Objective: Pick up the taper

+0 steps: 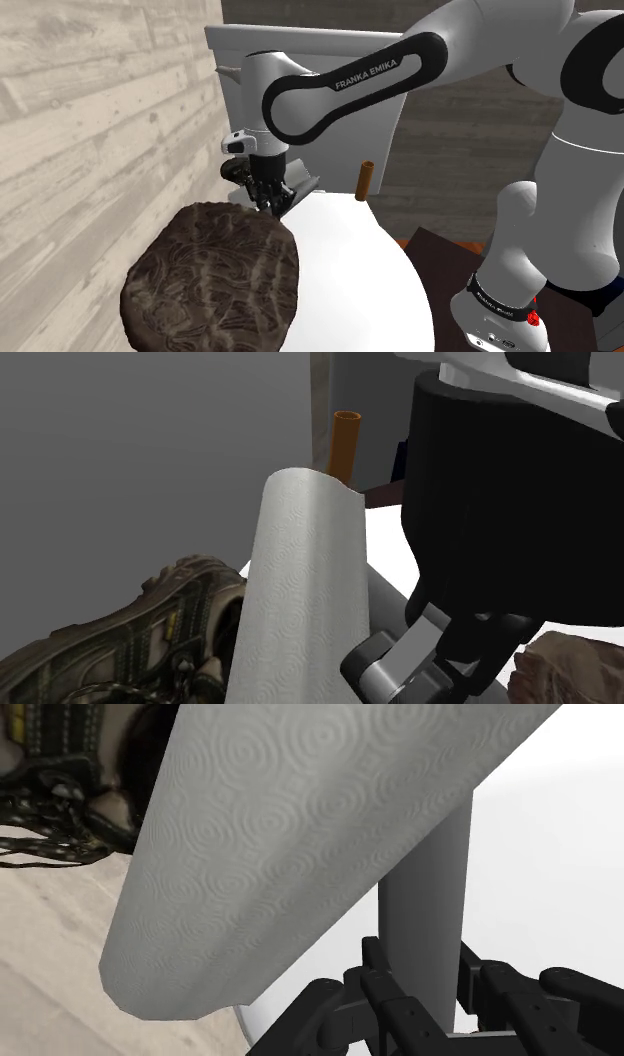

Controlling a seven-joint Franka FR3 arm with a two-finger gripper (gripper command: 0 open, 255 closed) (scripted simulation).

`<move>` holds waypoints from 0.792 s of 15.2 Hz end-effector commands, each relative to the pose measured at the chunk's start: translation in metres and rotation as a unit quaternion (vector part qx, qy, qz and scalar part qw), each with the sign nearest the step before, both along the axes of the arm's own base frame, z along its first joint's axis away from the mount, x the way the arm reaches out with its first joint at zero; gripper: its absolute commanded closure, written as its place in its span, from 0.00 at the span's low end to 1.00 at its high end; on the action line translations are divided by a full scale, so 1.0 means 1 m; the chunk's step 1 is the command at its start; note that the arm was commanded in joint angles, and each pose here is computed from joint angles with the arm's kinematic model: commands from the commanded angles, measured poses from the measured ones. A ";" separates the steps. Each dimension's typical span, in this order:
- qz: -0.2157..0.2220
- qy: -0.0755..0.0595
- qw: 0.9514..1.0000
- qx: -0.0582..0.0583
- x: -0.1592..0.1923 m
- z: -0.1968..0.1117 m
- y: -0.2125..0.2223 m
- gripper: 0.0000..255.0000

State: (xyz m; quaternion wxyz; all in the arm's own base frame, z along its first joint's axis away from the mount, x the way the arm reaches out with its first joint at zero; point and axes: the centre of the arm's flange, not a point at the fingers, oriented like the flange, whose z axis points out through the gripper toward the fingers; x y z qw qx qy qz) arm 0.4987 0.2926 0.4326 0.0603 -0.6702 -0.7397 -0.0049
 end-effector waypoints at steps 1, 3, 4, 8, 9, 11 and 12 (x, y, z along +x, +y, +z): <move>0.000 0.000 1.000 0.000 0.000 0.011 0.000 1.00; 0.000 0.000 1.000 0.000 0.000 0.021 0.000 1.00; 0.000 0.000 1.000 0.000 0.000 0.026 0.000 1.00; 0.000 0.000 1.000 0.000 0.000 0.048 0.000 1.00; 0.000 0.000 1.000 0.000 0.000 0.053 0.000 1.00; 0.000 0.000 1.000 0.000 0.000 0.059 0.000 1.00; 0.000 0.000 1.000 0.000 0.000 0.059 0.000 1.00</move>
